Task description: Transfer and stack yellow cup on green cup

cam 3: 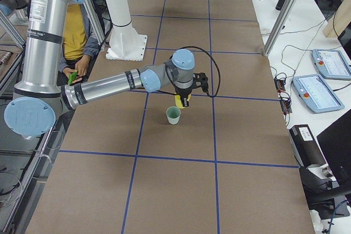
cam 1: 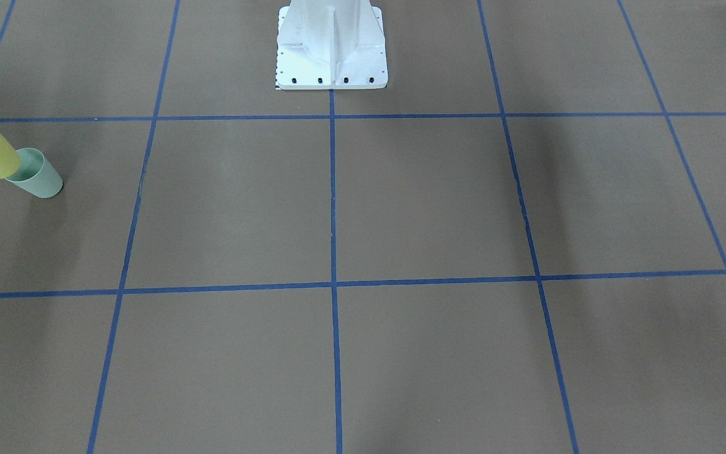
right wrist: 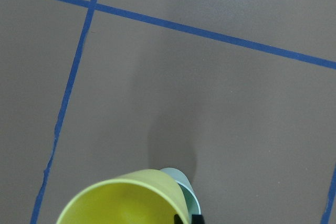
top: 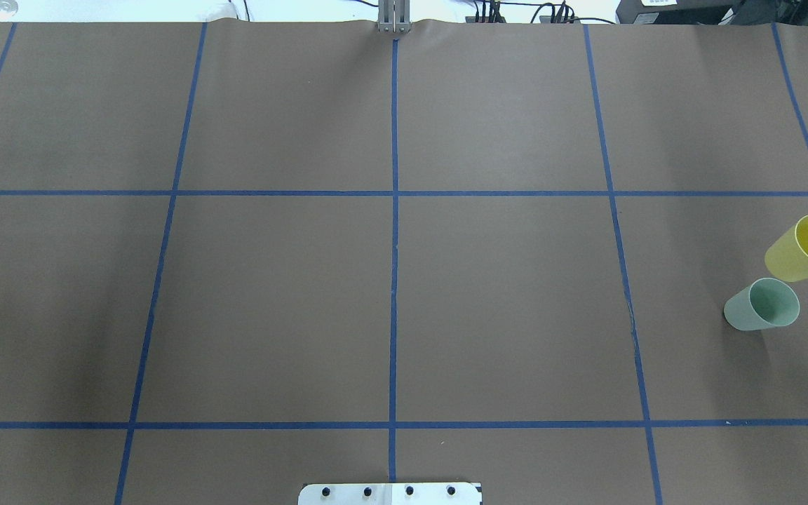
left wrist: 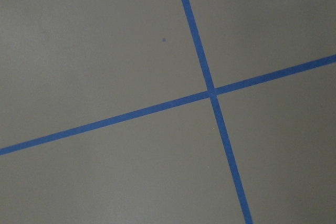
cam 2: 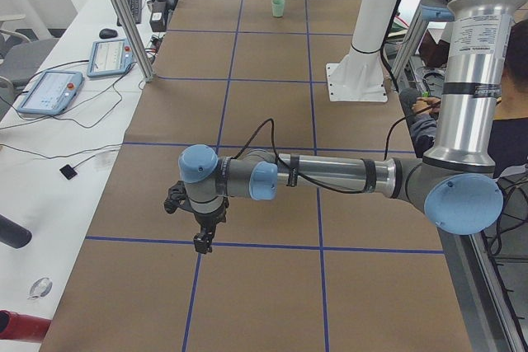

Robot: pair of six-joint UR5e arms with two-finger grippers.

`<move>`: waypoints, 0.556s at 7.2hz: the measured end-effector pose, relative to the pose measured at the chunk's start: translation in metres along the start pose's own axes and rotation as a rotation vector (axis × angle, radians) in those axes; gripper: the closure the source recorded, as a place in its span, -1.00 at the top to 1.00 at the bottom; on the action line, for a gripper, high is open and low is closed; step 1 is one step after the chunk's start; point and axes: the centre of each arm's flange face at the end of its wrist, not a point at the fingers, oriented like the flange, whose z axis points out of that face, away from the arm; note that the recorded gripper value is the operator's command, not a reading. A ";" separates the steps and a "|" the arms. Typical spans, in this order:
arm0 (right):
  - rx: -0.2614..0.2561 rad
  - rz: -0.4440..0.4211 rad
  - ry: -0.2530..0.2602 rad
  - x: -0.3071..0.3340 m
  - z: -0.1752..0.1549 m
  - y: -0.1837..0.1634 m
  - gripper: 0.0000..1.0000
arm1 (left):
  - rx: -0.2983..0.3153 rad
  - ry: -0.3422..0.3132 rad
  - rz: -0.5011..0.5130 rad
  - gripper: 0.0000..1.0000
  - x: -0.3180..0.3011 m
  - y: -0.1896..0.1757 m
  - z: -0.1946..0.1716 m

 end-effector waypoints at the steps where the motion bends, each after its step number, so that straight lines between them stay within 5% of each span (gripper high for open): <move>1: 0.017 0.016 -0.013 0.008 0.008 0.007 -1.00 | 0.001 0.000 0.001 1.00 0.001 0.000 -0.001; 4: 0.004 0.029 -0.033 0.008 0.036 0.022 -1.00 | 0.006 0.001 0.006 1.00 0.003 -0.001 -0.003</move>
